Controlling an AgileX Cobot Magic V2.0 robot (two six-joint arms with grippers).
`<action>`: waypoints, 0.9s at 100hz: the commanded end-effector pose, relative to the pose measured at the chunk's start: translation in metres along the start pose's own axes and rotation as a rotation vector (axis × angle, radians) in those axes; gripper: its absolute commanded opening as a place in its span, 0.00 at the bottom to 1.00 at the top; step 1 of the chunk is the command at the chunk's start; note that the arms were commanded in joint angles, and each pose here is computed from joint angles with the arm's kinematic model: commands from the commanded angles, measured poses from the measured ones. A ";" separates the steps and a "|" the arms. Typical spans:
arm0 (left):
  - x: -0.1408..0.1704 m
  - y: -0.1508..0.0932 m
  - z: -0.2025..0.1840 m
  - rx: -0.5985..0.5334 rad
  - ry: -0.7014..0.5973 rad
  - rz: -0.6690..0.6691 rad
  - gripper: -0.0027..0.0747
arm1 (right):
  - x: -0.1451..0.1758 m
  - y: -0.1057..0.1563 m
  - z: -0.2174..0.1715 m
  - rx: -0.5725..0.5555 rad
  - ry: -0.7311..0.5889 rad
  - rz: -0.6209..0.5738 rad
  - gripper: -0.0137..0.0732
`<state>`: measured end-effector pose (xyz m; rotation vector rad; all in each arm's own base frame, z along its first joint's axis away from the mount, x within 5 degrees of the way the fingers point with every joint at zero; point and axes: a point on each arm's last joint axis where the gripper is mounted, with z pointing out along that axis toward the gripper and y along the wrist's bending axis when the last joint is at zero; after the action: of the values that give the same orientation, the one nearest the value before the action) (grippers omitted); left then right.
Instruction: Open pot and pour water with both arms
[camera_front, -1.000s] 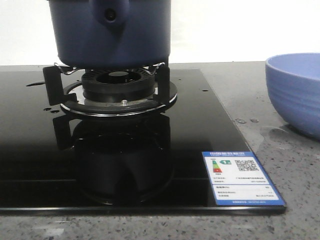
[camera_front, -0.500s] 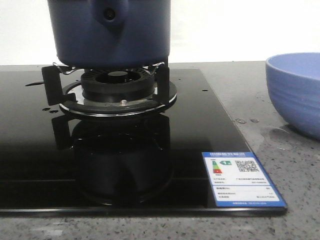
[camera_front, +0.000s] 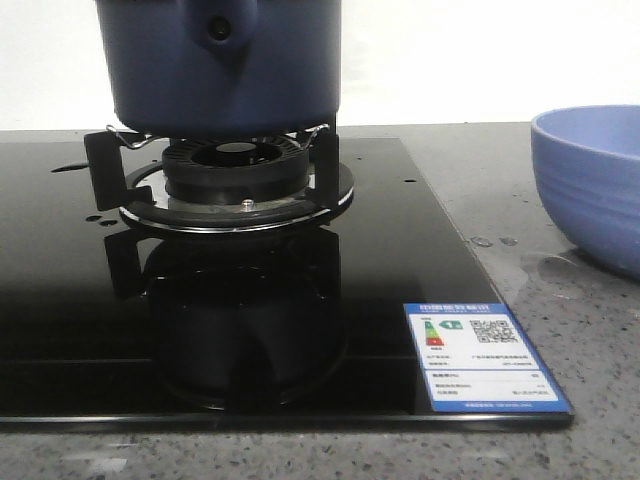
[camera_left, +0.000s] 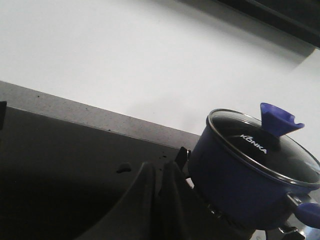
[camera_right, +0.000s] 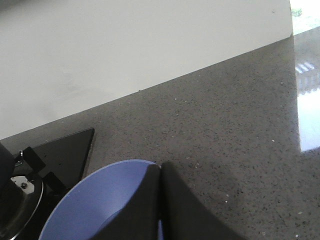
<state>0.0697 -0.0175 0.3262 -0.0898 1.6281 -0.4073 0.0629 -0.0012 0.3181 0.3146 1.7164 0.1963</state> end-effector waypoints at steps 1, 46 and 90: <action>-0.021 -0.009 0.006 0.053 -0.044 0.067 0.01 | -0.019 0.007 0.001 -0.022 -0.037 -0.035 0.08; -0.016 -0.025 0.019 0.226 0.044 0.082 0.01 | -0.014 0.010 0.011 -0.030 0.151 -0.023 0.08; -0.026 -0.048 0.009 0.427 0.153 0.029 0.01 | -0.038 0.024 0.008 -0.077 0.247 -0.052 0.08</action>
<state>0.0738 -0.0527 0.3408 0.2736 1.7372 -0.6858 0.0743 0.0084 0.3442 0.2195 2.0312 0.2627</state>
